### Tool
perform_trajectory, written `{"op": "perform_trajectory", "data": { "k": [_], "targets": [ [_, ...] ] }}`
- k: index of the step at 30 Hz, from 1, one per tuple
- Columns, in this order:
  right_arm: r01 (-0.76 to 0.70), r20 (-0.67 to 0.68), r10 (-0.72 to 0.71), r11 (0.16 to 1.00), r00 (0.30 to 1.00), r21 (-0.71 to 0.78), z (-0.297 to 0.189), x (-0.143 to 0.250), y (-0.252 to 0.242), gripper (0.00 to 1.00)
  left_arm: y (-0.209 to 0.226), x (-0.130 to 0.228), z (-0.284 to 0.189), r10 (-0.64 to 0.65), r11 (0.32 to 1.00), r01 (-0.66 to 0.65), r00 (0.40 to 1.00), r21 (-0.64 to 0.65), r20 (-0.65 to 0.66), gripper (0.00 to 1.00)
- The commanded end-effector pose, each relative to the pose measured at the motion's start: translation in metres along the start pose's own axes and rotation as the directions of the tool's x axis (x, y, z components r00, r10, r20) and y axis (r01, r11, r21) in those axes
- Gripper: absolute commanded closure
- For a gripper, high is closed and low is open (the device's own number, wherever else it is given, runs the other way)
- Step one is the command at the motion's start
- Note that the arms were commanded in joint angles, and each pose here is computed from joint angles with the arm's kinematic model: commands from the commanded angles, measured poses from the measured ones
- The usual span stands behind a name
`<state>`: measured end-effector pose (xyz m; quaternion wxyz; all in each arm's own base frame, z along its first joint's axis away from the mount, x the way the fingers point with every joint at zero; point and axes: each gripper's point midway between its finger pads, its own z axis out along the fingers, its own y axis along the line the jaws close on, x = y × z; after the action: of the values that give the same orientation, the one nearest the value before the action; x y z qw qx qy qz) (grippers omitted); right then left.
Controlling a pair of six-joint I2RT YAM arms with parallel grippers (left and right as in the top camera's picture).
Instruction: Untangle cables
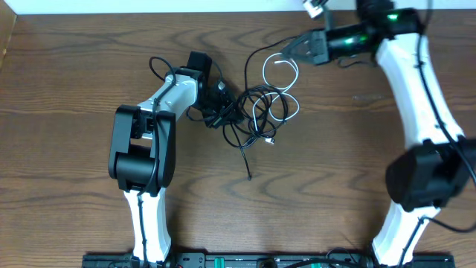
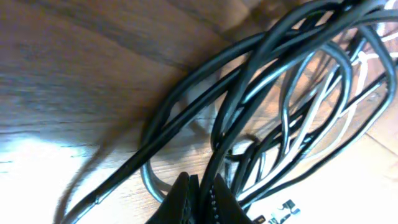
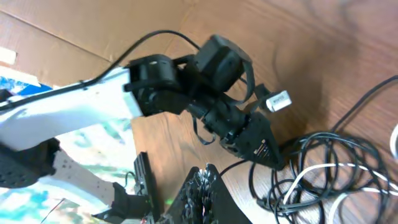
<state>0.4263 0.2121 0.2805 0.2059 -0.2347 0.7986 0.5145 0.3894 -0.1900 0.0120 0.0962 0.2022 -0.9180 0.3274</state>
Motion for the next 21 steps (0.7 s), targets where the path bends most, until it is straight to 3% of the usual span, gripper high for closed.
{"op": "perform_trajectory", "data": {
  "k": [1,3,6,8,12,17,21],
  "targets": [
    [-0.03,-0.04,0.037,0.988,0.999,0.15,0.002,0.01,-0.024,0.99,0.017,-0.005,0.002,0.014,0.997,-0.011,1.0,-0.079,0.028,0.93],
    [-0.064,-0.071,0.083,0.971,0.994,0.23,0.006,0.019,-0.038,0.94,0.017,-0.005,0.002,0.029,0.997,-0.027,0.999,-0.079,0.028,0.92],
    [-0.092,-0.119,0.134,0.946,0.984,0.309,0.02,0.035,-0.055,0.74,0.017,-0.005,0.002,0.08,0.994,-0.078,0.997,-0.081,0.022,0.93],
    [-0.111,-0.15,0.173,0.928,0.973,0.355,0.032,0.046,-0.066,0.67,0.018,-0.004,0.002,0.119,0.99,-0.117,0.993,-0.083,0.016,0.92],
    [-0.123,-0.231,0.214,0.927,0.949,0.354,0.067,0.068,-0.083,0.65,0.013,-0.001,0.002,0.146,0.988,-0.146,0.989,-0.055,0.001,0.93],
    [-0.157,-0.299,0.27,0.922,0.915,0.353,0.096,0.095,-0.111,0.64,-0.014,0.013,0.001,0.24,0.966,-0.233,0.969,0.115,-0.057,0.93],
    [-0.197,-0.335,0.309,0.924,0.89,0.328,0.111,0.114,-0.13,0.64,-0.022,0.018,0.0,0.249,0.958,-0.234,0.966,0.166,-0.077,0.92]
  ]
}}
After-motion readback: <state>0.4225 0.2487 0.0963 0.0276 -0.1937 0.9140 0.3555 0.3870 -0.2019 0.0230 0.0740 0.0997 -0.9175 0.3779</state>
